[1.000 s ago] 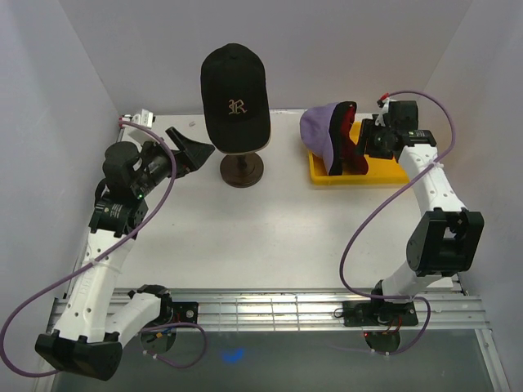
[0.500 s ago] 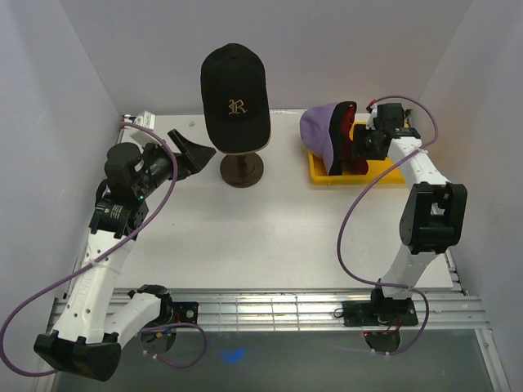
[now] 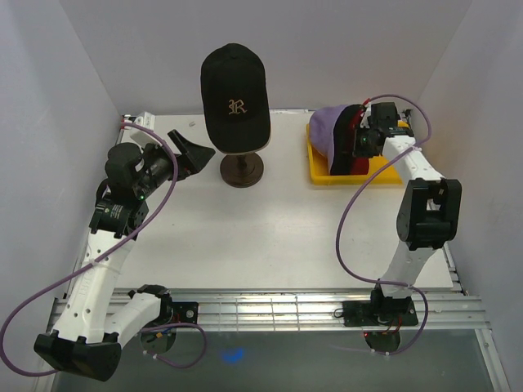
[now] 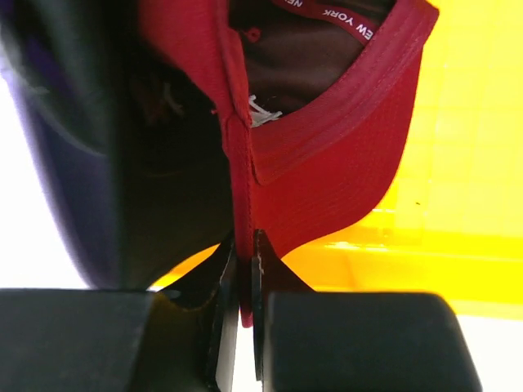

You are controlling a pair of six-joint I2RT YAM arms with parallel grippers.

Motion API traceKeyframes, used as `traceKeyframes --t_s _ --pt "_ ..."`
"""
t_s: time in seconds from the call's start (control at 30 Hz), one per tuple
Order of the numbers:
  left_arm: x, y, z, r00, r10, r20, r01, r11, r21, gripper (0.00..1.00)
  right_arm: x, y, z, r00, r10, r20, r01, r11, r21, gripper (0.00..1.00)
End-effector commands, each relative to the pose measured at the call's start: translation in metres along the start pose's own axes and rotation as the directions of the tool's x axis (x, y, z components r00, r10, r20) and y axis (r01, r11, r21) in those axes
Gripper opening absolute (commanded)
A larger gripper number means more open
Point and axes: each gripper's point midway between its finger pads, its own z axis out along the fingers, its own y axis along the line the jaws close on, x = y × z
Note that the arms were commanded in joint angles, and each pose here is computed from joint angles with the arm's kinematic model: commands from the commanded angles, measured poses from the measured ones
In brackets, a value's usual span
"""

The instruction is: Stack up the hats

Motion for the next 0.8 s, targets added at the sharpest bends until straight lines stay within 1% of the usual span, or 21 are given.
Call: traceKeyframes --t_s 0.0,0.17,0.3,0.33,0.37,0.43,0.47,0.5,0.67,0.73,0.77 --pt "-0.003 -0.003 -0.002 1.0 0.002 0.005 -0.002 1.0 0.0 0.94 -0.051 0.005 -0.045 0.988 -0.015 0.156 0.015 1.0 0.003 0.08" --pt "-0.003 -0.003 -0.002 1.0 -0.004 0.008 0.004 1.0 -0.002 0.93 -0.059 0.012 -0.072 0.994 0.001 0.111 0.0 1.0 -0.011 0.08" --pt "-0.004 -0.003 0.0 1.0 -0.012 0.009 0.012 1.0 -0.003 0.93 -0.064 0.018 -0.092 0.997 0.046 0.066 -0.043 0.998 -0.052 0.08" --pt "-0.005 -0.005 -0.001 1.0 -0.014 0.011 0.014 1.0 0.0 0.93 -0.07 0.019 -0.1 0.995 0.059 0.077 -0.054 0.997 -0.057 0.08" --pt "-0.006 -0.005 -0.001 1.0 -0.015 0.012 0.015 1.0 0.001 0.93 -0.067 0.018 -0.105 0.995 0.078 0.059 -0.074 0.995 -0.064 0.08" --pt "-0.006 -0.005 -0.001 1.0 -0.016 0.014 0.016 1.0 -0.001 0.93 -0.069 0.021 -0.119 0.992 0.107 0.071 -0.102 0.992 -0.074 0.08" --pt "-0.006 -0.004 0.0 1.0 -0.017 0.012 0.017 1.0 -0.004 0.93 -0.07 0.011 -0.13 0.987 0.137 0.083 -0.131 0.989 -0.068 0.08" --pt "-0.006 -0.004 -0.001 1.0 -0.019 0.012 0.019 1.0 -0.004 0.93 -0.071 0.011 -0.137 0.984 0.152 0.09 -0.145 0.986 -0.079 0.08" --pt "-0.006 -0.004 0.001 1.0 -0.027 0.01 0.027 1.0 -0.006 0.93 -0.085 0.018 -0.182 0.954 0.264 0.146 -0.229 0.948 -0.22 0.08" --pt "-0.005 -0.004 0.001 1.0 -0.028 0.008 0.028 1.0 -0.006 0.93 -0.088 0.015 -0.189 0.942 0.299 0.149 -0.257 0.933 -0.25 0.08" --pt "-0.005 -0.003 0.002 1.0 -0.03 0.008 0.03 1.0 -0.008 0.93 -0.087 0.022 -0.195 0.935 0.327 0.135 -0.274 0.911 -0.309 0.08"
